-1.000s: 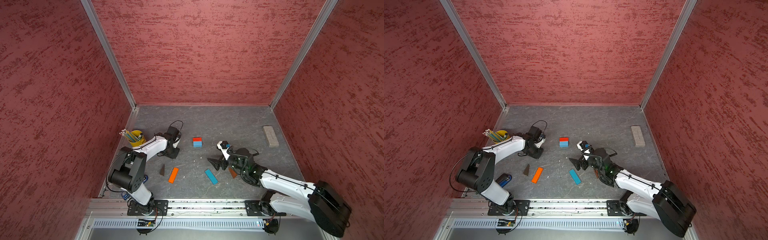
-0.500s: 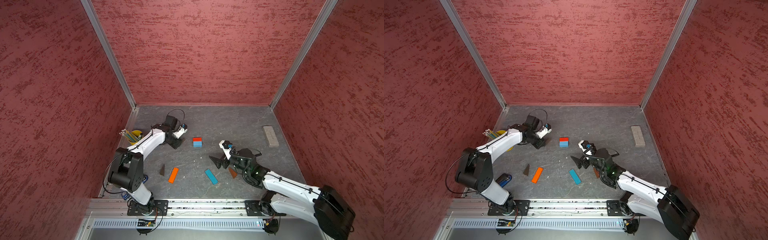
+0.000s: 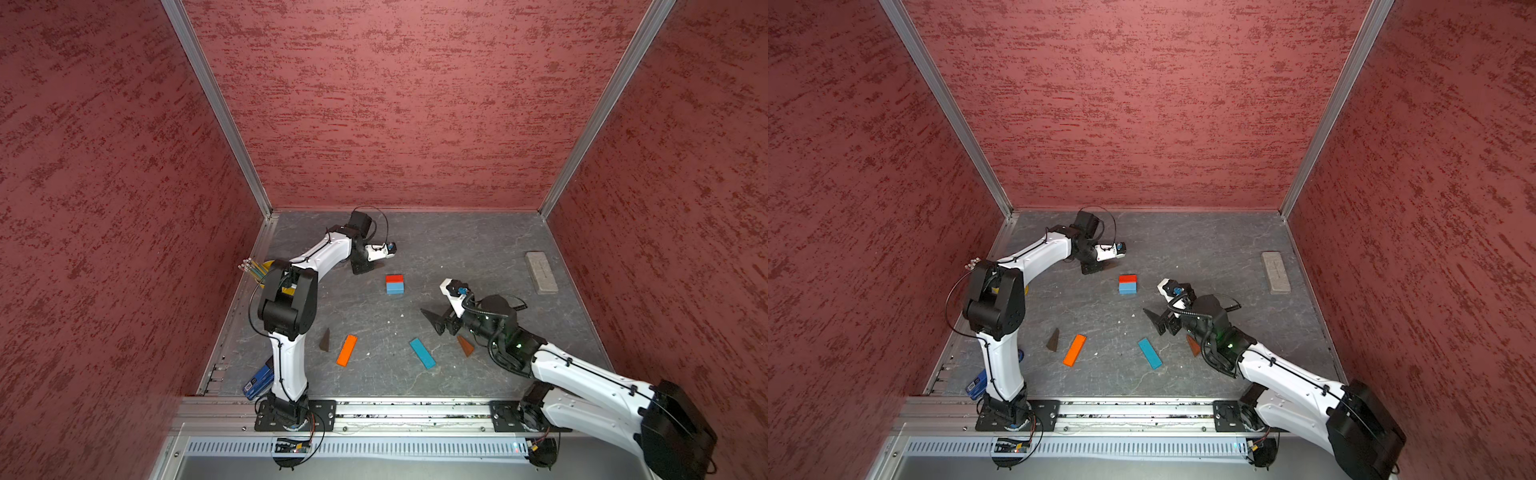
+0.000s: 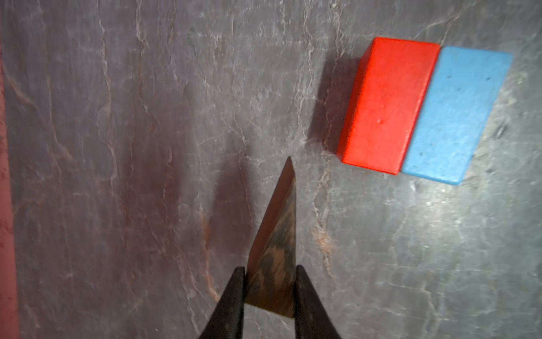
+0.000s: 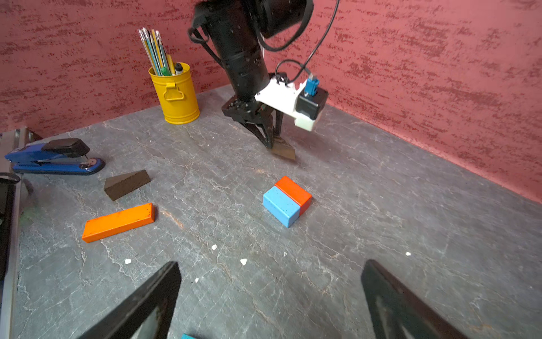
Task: Assemble a small pinwheel with building blocks
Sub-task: Pick up the building block from the center of the board, then assemble the building block at the center of the board.
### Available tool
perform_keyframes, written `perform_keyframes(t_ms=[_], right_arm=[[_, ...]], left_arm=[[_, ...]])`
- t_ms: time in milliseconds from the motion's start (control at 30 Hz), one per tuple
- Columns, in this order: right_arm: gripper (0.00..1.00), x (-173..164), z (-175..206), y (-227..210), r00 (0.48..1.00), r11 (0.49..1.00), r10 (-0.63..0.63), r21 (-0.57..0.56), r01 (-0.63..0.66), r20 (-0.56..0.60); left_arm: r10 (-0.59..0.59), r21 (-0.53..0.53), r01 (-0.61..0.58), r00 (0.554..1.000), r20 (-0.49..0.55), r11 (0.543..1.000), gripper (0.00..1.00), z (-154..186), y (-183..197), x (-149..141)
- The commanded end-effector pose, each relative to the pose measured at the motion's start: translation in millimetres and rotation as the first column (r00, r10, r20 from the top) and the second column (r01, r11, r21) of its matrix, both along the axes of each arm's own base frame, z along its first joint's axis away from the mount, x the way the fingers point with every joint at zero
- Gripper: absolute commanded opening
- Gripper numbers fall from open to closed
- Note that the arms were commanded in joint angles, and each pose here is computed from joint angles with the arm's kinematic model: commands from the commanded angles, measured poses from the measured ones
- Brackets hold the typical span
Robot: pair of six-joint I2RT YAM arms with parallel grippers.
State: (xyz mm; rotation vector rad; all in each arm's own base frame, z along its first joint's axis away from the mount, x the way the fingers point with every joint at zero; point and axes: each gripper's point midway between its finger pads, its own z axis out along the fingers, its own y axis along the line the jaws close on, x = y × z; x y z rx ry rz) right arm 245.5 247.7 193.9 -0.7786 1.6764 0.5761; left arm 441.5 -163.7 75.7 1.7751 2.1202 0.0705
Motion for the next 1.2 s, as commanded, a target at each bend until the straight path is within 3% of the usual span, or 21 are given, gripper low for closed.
perform_keyframes(t_ms=[0, 400, 1167], right_arm=[[0.99, -4, -1, -6, 1.0, 1.0, -0.016, -0.001, 0.016, -0.004], [0.99, -12, -2, -12, 0.999, 0.999, -0.021, 0.025, 0.022, -0.029], [0.99, -12, -6, -10, 0.999, 1.0, -0.013, 0.007, 0.014, -0.042]], left_arm=[[-0.128, 0.071, 0.128, 0.992, 0.004, 0.989, 0.23, -3, 6, 6], [-0.235, 0.099, 0.236, 0.972, -0.03, 0.967, 0.23, -21, -9, 20], [-0.27, 0.085, 0.278, 0.958, -0.091, 0.957, 0.28, -37, -22, 13]])
